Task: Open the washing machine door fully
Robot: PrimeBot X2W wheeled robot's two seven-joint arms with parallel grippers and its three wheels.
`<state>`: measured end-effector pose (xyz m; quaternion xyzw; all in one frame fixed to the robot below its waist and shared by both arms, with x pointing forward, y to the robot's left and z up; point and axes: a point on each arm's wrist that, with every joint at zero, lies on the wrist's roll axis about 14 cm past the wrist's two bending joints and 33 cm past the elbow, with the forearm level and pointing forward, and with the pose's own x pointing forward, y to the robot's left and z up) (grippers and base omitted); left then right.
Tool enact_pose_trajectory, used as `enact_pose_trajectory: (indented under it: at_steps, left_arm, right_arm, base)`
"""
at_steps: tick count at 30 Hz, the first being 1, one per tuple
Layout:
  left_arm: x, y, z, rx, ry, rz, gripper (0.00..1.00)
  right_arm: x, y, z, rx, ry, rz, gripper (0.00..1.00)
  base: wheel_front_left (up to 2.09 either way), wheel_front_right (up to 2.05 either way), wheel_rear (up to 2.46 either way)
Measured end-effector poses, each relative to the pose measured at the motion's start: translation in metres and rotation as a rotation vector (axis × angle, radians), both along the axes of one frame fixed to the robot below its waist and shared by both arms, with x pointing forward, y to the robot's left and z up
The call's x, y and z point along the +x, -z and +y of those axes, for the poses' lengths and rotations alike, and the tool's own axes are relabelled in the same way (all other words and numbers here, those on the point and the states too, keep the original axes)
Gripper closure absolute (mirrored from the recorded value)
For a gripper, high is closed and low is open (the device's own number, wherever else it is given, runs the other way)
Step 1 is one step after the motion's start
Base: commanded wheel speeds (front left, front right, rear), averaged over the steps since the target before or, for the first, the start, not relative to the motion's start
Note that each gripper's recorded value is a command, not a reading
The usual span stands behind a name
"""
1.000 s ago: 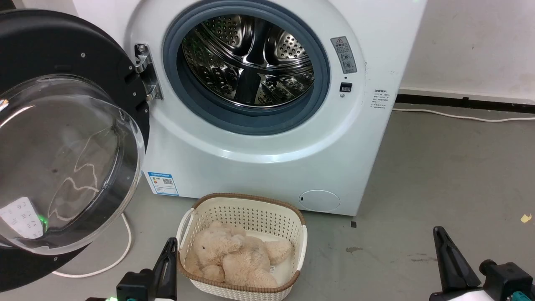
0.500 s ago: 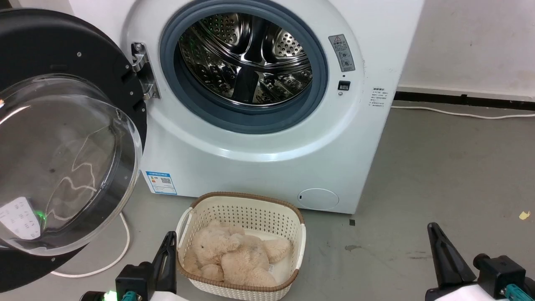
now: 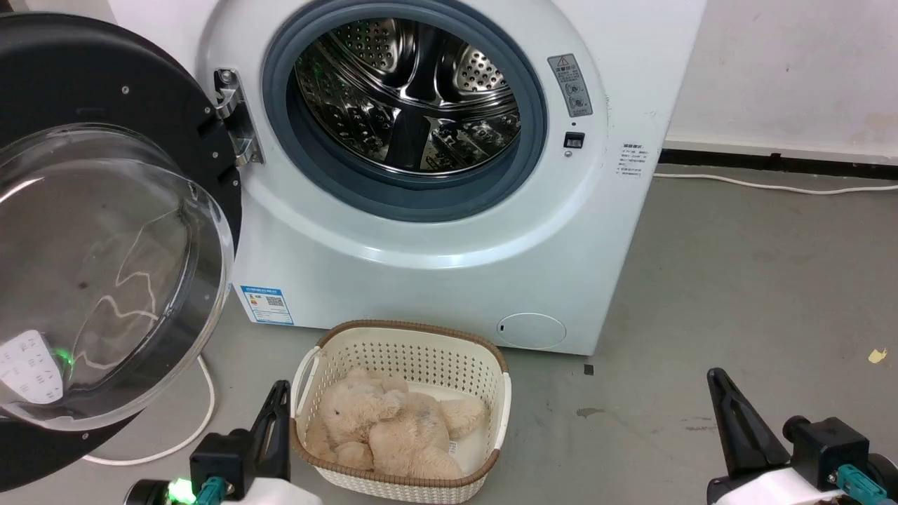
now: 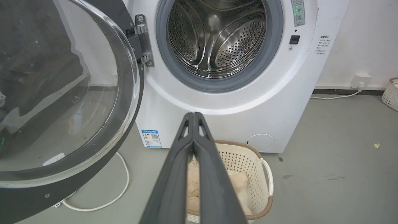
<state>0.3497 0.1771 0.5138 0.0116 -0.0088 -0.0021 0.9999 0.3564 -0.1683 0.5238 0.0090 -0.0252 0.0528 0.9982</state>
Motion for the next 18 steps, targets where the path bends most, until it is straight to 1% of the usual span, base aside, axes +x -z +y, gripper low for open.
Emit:
enact_pose_trajectory:
  at_steps: [18]
  left_arm:
    - [0.0077, -0.0026, -0.0006, 0.003, -0.001, 0.016, 1.00]
  right_arm:
    - [0.0047, 0.0010, 0.0029, -0.025, -0.008, 0.026, 1.00]
  base:
    - [0.00, 0.00, 0.00]
